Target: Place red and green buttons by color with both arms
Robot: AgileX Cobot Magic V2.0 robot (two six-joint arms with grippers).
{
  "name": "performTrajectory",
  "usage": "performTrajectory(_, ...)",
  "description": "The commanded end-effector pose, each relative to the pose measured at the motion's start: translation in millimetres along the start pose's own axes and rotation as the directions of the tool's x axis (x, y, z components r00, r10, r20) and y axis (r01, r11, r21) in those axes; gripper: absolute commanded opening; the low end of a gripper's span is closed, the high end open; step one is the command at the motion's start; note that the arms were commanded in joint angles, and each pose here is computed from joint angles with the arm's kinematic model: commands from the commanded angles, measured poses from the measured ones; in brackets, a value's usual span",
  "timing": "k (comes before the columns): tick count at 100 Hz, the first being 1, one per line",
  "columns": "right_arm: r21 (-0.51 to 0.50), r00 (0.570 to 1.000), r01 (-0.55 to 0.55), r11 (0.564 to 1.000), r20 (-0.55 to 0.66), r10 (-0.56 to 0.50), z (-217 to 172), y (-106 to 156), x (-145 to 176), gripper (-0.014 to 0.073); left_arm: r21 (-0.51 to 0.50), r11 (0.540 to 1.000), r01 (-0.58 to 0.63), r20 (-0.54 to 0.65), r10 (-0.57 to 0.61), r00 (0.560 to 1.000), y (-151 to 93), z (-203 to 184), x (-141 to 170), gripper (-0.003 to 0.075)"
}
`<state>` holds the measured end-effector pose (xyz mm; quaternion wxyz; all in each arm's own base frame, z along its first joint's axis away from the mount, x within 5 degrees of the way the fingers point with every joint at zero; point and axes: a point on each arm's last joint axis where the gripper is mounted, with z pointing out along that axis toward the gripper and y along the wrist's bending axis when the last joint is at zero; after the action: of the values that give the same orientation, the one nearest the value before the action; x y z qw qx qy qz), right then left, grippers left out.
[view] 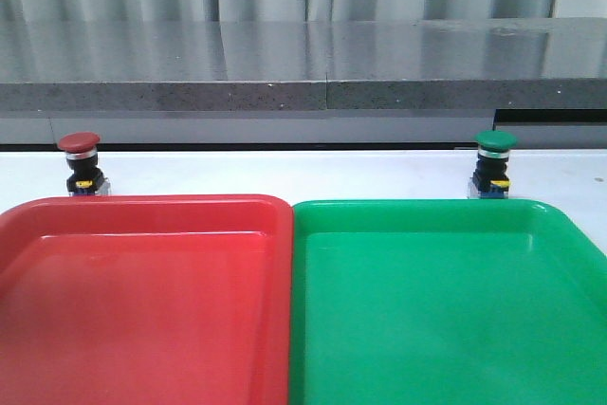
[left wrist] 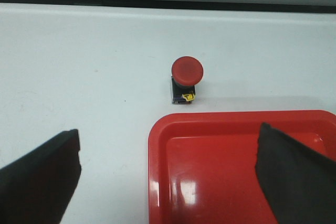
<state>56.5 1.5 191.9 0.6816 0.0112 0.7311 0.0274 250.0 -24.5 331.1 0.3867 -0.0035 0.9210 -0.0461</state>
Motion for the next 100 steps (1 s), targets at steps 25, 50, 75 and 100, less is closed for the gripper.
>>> performTrajectory(25, -0.003, 0.993, 0.010, 1.000, 0.116, -0.010, -3.0, 0.6, -13.2, -0.0111, 0.012, 1.000, -0.008, 0.030, 0.008, 1.000, -5.2, 44.7, -42.6, 0.0642)
performTrajectory(50, -0.003, 0.993, 0.010, 1.000, 0.116, -0.010, -3.0, 0.6, -13.2, -0.0111, 0.036, 0.998, -0.048, -0.024, 0.049, 0.998, -21.6, 81.2, -50.8, 0.0642)
performTrajectory(75, -0.003, 0.993, 0.010, 1.000, 0.116, -0.010, -3.0, 0.6, -13.2, -0.0111, 0.043, 0.997, -0.061, -0.078, 0.064, 0.995, -28.9, 115.8, -52.7, 0.0642)
performTrajectory(100, -0.003, 0.993, 0.010, 1.000, 0.116, -0.010, -3.0, 0.6, -13.2, -0.0111, 0.031, 0.997, -0.072, -0.135, 0.076, 0.988, -28.3, 149.5, -48.5, 0.0642)
